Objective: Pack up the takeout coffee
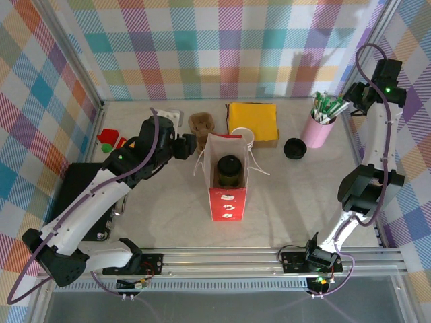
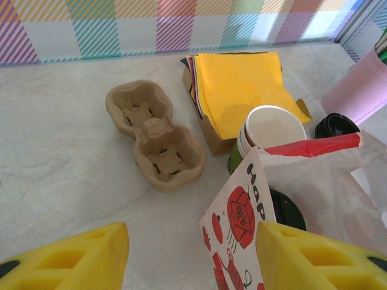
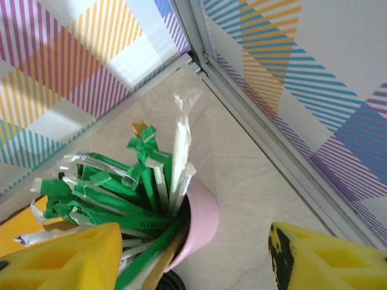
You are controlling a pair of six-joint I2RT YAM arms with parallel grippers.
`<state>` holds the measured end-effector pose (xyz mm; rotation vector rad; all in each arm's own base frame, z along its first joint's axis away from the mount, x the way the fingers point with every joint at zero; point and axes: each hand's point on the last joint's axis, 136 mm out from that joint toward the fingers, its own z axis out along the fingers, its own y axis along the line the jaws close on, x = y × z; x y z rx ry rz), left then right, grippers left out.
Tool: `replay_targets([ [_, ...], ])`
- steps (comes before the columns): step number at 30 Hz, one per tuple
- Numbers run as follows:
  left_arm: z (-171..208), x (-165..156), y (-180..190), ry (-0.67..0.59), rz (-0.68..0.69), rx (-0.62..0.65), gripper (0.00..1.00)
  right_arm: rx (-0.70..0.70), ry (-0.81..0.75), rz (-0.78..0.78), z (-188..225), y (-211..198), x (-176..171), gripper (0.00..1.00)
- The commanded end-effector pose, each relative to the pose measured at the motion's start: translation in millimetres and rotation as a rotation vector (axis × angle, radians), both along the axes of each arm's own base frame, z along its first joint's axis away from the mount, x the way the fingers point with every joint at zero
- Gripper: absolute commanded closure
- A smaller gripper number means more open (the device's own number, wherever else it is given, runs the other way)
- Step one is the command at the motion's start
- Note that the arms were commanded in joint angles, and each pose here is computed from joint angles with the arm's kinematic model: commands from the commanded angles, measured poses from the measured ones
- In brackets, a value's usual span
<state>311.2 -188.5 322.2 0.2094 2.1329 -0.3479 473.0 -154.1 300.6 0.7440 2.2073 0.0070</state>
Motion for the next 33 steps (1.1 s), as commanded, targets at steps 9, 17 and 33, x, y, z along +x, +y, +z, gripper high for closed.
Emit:
replay_targets([
  [9, 3.3, -1.5, -4.3, -0.027, -0.034, -0.029, 0.42, 0.006, -0.085, -0.026, -15.6, -5.4, 27.7, 0.37],
  [17, -0.5, -6.5, -6.3, -0.004, -0.045, -0.052, 0.43, -0.054, -0.166, -0.059, -15.5, -13.6, 33.7, 0.36],
  [33, -8.4, -14.7, -6.2, 0.023, -0.057, -0.074, 0.44, -0.101, -0.276, -0.046, -37.6, -13.6, 54.4, 0.32],
])
